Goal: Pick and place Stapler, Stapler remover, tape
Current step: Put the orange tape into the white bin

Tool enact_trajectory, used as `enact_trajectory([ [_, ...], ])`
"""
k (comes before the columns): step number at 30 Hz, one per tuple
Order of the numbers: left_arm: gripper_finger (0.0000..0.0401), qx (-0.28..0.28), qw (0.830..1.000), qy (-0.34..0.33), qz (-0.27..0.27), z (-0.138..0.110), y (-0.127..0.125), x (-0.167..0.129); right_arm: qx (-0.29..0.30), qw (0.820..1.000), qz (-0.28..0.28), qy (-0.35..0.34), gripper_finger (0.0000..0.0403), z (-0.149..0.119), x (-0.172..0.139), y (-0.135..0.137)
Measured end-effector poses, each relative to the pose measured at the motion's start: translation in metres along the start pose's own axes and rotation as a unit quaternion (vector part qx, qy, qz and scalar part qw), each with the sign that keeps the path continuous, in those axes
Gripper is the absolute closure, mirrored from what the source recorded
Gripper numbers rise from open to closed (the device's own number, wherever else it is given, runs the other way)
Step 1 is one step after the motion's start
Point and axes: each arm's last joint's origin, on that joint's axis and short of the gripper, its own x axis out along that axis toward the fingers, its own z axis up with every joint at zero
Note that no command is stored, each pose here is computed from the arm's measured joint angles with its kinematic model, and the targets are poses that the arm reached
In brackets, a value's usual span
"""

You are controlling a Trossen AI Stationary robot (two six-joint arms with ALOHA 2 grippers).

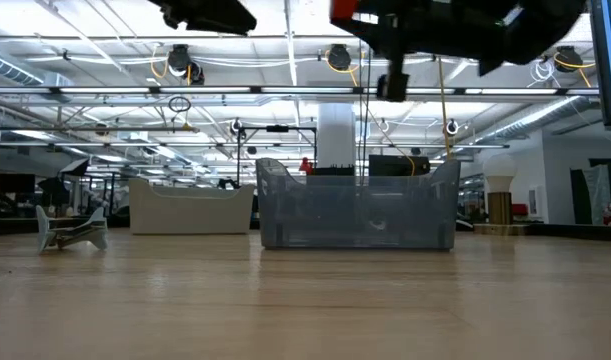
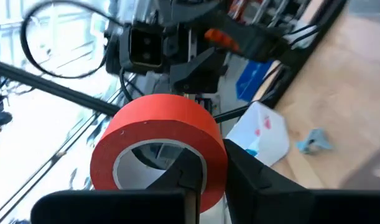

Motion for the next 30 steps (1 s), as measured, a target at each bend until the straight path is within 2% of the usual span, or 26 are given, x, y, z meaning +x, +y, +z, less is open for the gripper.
enact_trajectory([
  [6,0.0217,-0.01,0.999,-0.031,-0.029,0.006,0.006,0.007,0.003,0.999,0.026,0.044,0.0373,0.014,0.032,0.004],
  [10,0.0217,-0.022,0.998,-0.049,-0.027,0.01,0.007,0.007,0.019,0.998,0.022,0.06,0.0373,0.018,0.047,-0.001],
  [14,0.0217,-0.005,0.996,-0.063,-0.056,0.012,0.005,0.006,0.036,0.997,0.014,0.061,0.0373,0.022,0.057,-0.009],
  [20,0.0217,0.0,0.995,-0.072,-0.071,0.014,0.004,0.006,0.048,0.997,0.007,0.066,0.0373,0.023,0.068,-0.016],
  [30,0.0217,0.003,0.993,-0.075,-0.092,0.013,0.001,0.003,0.059,0.996,-0.004,0.06,0.0373,0.032,0.067,-0.026],
])
